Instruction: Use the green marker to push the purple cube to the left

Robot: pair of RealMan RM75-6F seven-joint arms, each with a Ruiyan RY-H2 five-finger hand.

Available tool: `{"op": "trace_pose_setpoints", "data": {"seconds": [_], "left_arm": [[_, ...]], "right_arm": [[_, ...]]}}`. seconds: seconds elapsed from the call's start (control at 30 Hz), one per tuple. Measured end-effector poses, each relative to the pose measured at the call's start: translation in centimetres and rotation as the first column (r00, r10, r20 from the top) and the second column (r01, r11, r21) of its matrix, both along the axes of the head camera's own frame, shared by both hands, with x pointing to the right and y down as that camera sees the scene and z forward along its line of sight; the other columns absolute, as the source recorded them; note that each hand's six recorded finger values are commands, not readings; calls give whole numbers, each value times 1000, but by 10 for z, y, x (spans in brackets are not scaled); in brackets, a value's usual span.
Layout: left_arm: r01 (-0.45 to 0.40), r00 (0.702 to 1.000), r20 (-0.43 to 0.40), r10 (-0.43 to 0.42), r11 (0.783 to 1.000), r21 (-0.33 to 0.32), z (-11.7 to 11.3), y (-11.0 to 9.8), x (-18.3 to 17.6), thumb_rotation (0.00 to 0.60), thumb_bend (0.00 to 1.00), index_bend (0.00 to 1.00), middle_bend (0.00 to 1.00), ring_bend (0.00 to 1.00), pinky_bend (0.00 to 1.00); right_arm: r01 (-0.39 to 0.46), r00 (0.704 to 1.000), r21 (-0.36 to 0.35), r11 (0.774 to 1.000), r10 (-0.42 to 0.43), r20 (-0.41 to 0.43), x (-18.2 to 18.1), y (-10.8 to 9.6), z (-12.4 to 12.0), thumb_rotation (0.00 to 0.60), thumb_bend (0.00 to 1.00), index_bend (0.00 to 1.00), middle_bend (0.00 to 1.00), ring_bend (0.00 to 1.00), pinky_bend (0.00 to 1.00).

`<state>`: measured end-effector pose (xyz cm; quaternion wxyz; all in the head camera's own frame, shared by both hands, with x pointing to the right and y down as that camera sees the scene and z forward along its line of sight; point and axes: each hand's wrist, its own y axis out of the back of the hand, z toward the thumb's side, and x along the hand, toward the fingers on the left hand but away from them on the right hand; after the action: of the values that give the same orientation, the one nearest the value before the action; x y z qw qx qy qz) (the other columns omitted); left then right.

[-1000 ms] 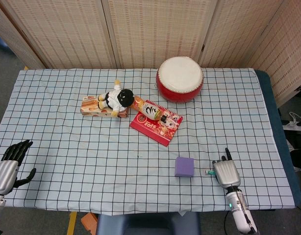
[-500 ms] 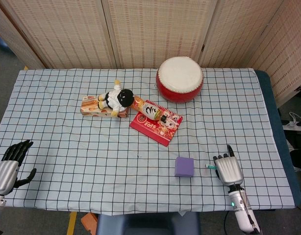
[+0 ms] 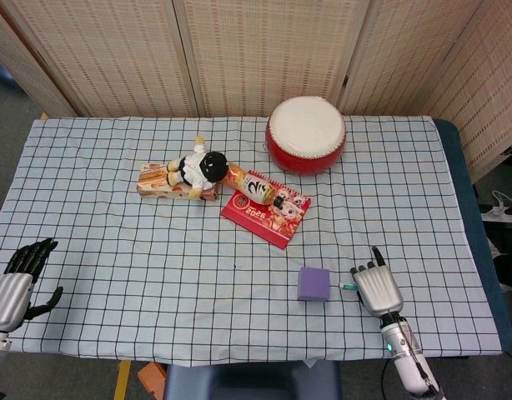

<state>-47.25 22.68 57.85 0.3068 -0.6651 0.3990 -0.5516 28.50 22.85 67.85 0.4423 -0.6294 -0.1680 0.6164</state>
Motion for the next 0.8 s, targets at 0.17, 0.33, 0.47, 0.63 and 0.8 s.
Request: {"op": "trace_pose_setpoints", "data": {"seconds": [0.17,0.33,0.47,0.63,0.8], "left_arm": [[5,1000,-4,-5,1000,-4,0,-1,-2,600,408,0,0,0,51],[8,1000,-8,-8,1000,0,-2,-1,-3,600,408,0,0,0,51],[8,1000,-13,-8,1000,2,-3,-1,-3,600,408,0,0,0,51],[6,1000,-17,-6,1000,1,-3,-1,-3,600,409,0,0,0,52],[-4,1000,-22,4,1000,0,-4,0,0,600,408,0,0,0,52]], "right_arm": [[20,999,-20,1000,-19,31,-23,-3,7,600,433,934,792,465,115],[39,997,-22,999,-37,67,-44,-7,10,600,433,934,792,465,116],[56,994,-18,998,-54,96,-61,-11,10,600,433,934,792,465,121],[79,990,-14,997,-77,122,-85,-16,11,600,433,934,792,465,123],[112,984,2,994,-111,140,-111,-19,10,600,433,933,792,465,124]]}}
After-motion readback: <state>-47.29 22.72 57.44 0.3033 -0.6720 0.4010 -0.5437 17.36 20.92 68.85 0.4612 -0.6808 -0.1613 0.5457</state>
